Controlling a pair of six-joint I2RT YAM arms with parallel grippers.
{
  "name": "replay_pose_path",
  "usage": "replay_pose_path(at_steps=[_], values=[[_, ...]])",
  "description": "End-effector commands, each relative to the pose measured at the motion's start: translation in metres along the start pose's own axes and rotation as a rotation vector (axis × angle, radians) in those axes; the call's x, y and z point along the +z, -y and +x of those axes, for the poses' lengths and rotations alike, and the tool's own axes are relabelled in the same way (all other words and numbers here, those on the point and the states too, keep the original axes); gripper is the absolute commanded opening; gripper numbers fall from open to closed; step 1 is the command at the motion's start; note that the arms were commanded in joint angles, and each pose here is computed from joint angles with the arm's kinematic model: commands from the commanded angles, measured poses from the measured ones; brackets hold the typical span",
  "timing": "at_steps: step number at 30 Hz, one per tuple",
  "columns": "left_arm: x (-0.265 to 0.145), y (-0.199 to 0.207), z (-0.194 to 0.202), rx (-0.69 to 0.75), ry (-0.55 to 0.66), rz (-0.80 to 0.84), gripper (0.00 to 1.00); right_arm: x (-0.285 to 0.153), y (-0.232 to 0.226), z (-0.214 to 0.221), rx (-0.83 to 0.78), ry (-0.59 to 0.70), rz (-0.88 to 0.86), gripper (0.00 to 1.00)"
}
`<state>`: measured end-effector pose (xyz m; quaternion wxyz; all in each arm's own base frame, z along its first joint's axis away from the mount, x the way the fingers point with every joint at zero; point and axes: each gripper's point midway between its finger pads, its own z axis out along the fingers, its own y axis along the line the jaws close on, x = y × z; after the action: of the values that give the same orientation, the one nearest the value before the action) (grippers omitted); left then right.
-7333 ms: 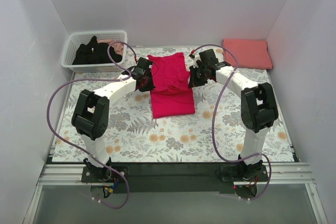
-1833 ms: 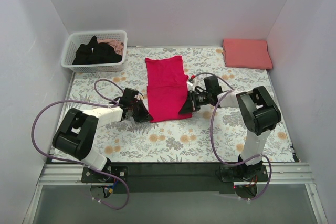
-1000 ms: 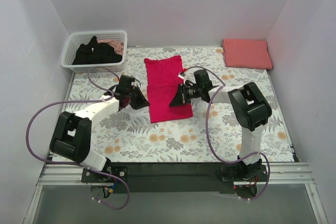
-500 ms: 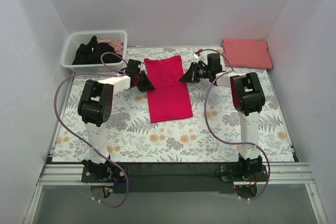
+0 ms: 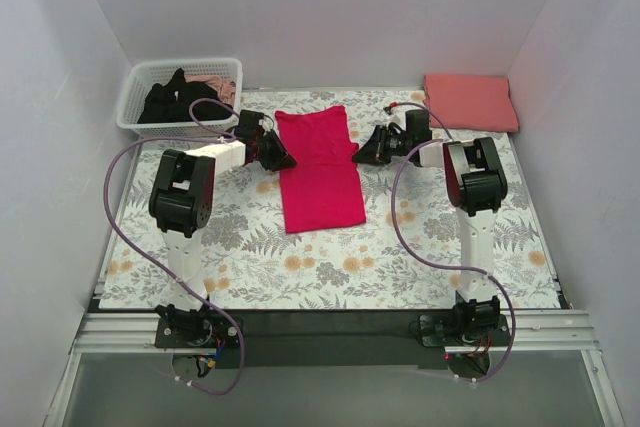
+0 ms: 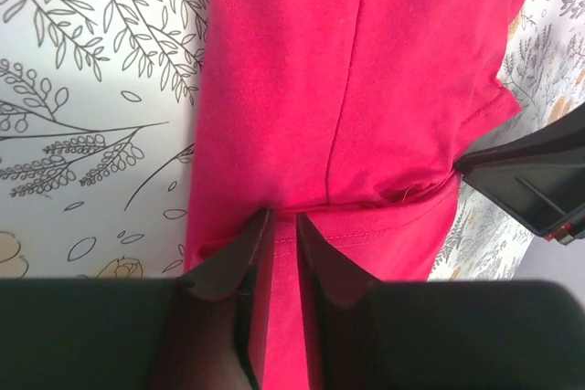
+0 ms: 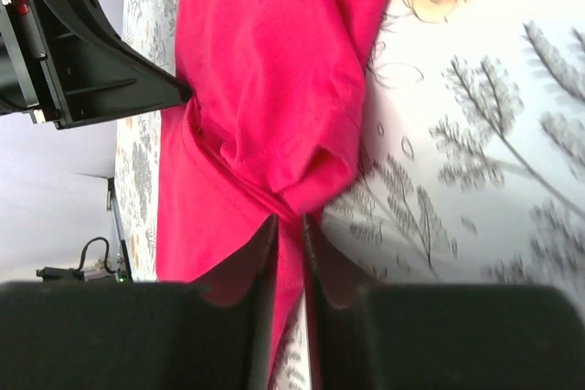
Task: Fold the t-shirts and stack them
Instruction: Fold the tshirt
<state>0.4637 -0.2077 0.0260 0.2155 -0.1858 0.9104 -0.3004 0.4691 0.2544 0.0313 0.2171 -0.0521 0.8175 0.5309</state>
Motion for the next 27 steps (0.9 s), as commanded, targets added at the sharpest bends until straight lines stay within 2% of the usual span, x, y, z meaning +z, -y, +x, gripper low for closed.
replay_pose_path(at_steps=[1,2,5,6,8,9,10,12,13,15,16,20,27], values=[[-0.027,0.005,-0.011,0.016,0.056,-0.029,0.18,-0.023,-0.032,-0.021,-0.119,0.058,-0.004,0.26],[-0.031,0.010,-0.012,0.031,0.072,-0.032,0.24,-0.030,-0.045,-0.019,-0.136,0.063,-0.008,0.29],[-0.061,0.035,-0.011,0.100,0.136,-0.035,0.36,-0.048,-0.064,-0.010,-0.169,0.084,0.016,0.37],[-0.066,0.028,-0.008,0.110,0.168,-0.081,0.44,-0.051,-0.065,-0.006,-0.175,0.089,0.041,0.39],[-0.087,0.046,0.005,0.167,0.211,-0.079,0.54,-0.063,-0.074,0.005,-0.206,0.078,0.093,0.45],[-0.092,0.047,0.013,0.184,0.220,-0.098,0.58,-0.065,-0.065,0.015,-0.207,0.072,0.169,0.47],[-0.102,0.035,0.018,0.197,0.259,-0.168,0.64,-0.071,-0.057,0.036,-0.162,0.007,0.246,0.53],[-0.106,0.034,0.045,0.248,0.248,-0.212,0.73,-0.081,-0.047,0.054,-0.226,-0.030,0.407,0.58],[-0.113,0.016,0.058,0.248,0.250,-0.289,0.78,-0.084,-0.044,0.064,-0.234,-0.053,0.455,0.62],[-0.115,0.003,0.083,0.267,0.218,-0.341,0.82,-0.094,-0.045,0.084,-0.269,-0.093,0.559,0.63],[-0.121,-0.016,0.096,0.269,0.199,-0.397,0.83,-0.097,-0.042,0.097,-0.270,-0.119,0.592,0.64],[-0.135,-0.038,0.135,0.279,0.165,-0.460,0.83,-0.098,-0.052,0.131,-0.319,-0.204,0.663,0.64],[-0.151,-0.045,0.163,0.259,0.138,-0.448,0.82,-0.094,-0.055,0.162,-0.324,-0.263,0.713,0.57]])
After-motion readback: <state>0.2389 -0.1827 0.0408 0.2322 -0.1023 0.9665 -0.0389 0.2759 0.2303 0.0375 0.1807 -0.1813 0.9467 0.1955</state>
